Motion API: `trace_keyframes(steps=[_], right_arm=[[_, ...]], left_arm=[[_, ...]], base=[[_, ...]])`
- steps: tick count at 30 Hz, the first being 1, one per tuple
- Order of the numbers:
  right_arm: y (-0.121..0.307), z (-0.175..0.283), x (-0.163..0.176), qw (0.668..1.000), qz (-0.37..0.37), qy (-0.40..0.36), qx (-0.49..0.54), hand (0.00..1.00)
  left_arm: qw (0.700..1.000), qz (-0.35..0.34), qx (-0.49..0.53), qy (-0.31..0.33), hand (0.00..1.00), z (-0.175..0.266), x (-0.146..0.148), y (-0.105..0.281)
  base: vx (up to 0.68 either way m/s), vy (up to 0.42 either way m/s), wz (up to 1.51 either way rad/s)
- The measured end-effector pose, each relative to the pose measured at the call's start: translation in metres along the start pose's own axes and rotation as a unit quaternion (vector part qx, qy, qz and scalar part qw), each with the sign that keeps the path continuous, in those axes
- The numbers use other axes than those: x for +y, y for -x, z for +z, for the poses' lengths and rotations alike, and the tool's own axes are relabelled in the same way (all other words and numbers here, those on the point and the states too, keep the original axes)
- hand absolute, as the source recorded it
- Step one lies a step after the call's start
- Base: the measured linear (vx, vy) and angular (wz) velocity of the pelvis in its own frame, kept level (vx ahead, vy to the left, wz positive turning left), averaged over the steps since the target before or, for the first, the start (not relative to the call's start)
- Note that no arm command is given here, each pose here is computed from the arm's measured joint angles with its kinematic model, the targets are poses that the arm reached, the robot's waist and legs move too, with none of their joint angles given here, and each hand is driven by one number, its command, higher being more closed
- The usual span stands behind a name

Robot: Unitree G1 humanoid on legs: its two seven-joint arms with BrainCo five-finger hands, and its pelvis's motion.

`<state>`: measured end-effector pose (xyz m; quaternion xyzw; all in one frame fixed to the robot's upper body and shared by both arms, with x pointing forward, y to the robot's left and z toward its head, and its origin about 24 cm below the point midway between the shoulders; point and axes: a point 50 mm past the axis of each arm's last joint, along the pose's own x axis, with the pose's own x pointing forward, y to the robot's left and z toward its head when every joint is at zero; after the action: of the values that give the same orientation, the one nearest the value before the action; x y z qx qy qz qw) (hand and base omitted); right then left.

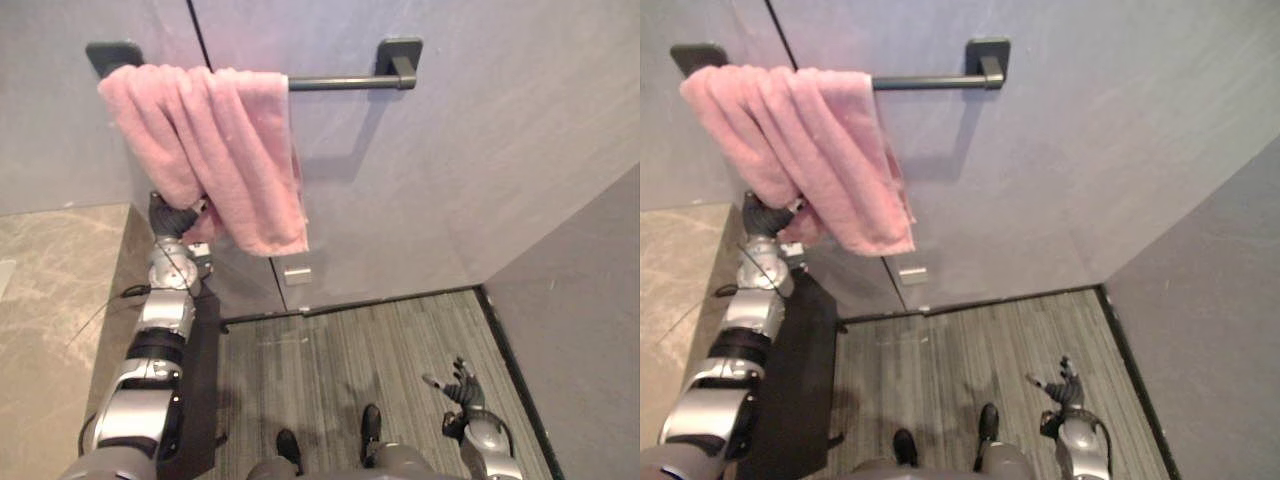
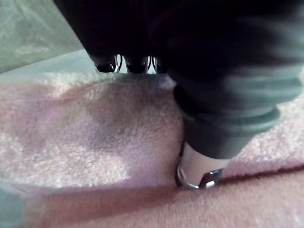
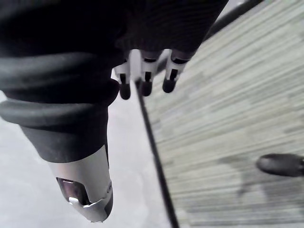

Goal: Organize washtable

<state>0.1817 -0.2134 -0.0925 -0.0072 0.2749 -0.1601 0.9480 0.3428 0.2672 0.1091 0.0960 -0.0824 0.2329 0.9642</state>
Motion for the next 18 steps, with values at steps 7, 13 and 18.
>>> trace_keyframes(steps=[7,13,18], right_arm=[[-0.007,0.085,0.019,0.985,0.021,-0.028,-0.169,0.0],[-0.006,0.153,0.05,0.954,0.084,0.007,-0.289,0.0],[0.002,0.2,0.085,0.918,0.154,0.049,-0.362,0.0]], left_arm=[[0.996,-0.021,-0.015,0.081,1.0,0.009,-0.028,0.011],[0.994,-0.039,-0.03,0.1,1.0,0.016,-0.04,0.018],[0.988,-0.071,-0.051,0.126,1.0,0.025,-0.057,0.026]], base=[[0.01,0.006,0.05],[-0.04,-0.008,0.05],[-0.05,-0.012,0.06]])
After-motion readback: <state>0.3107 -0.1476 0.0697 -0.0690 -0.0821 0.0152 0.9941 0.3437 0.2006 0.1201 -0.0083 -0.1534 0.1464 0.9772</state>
